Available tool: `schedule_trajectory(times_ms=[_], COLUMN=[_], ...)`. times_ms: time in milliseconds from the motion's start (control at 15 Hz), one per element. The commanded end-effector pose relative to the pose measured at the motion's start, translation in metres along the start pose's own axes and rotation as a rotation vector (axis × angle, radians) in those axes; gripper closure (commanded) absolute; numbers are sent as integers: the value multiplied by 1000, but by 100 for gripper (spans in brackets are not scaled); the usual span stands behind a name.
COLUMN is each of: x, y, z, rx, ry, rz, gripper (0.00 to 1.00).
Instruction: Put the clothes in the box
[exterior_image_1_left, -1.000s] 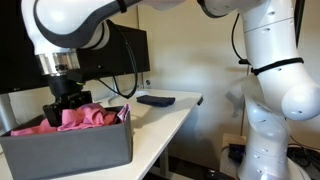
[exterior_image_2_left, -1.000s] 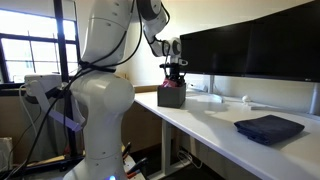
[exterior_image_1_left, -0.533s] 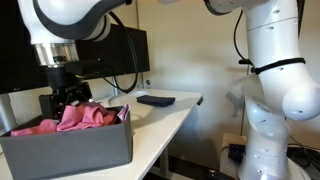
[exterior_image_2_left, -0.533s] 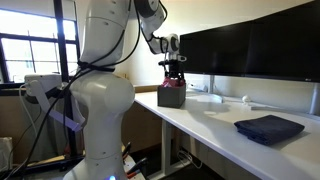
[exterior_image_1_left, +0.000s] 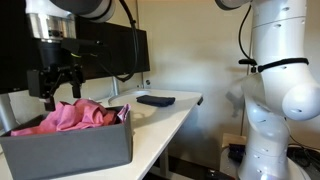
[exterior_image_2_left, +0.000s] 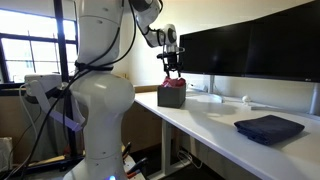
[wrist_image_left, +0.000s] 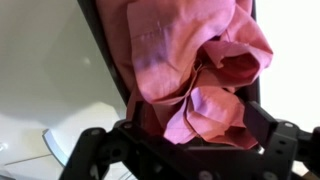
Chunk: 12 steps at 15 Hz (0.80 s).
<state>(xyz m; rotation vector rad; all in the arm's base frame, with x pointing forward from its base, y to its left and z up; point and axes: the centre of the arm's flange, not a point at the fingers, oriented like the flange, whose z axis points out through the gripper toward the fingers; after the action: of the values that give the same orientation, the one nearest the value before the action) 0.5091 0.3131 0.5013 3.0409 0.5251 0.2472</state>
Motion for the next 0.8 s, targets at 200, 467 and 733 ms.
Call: schedule_trajectory(times_ms=[200, 467, 733], x=[-19, -35, -68], y=[38, 93, 151], z=[-41, -63, -81], rx=[-53, -82, -108], ry=[111, 144, 155], rz=[91, 191, 294], gripper=[0, 0, 0])
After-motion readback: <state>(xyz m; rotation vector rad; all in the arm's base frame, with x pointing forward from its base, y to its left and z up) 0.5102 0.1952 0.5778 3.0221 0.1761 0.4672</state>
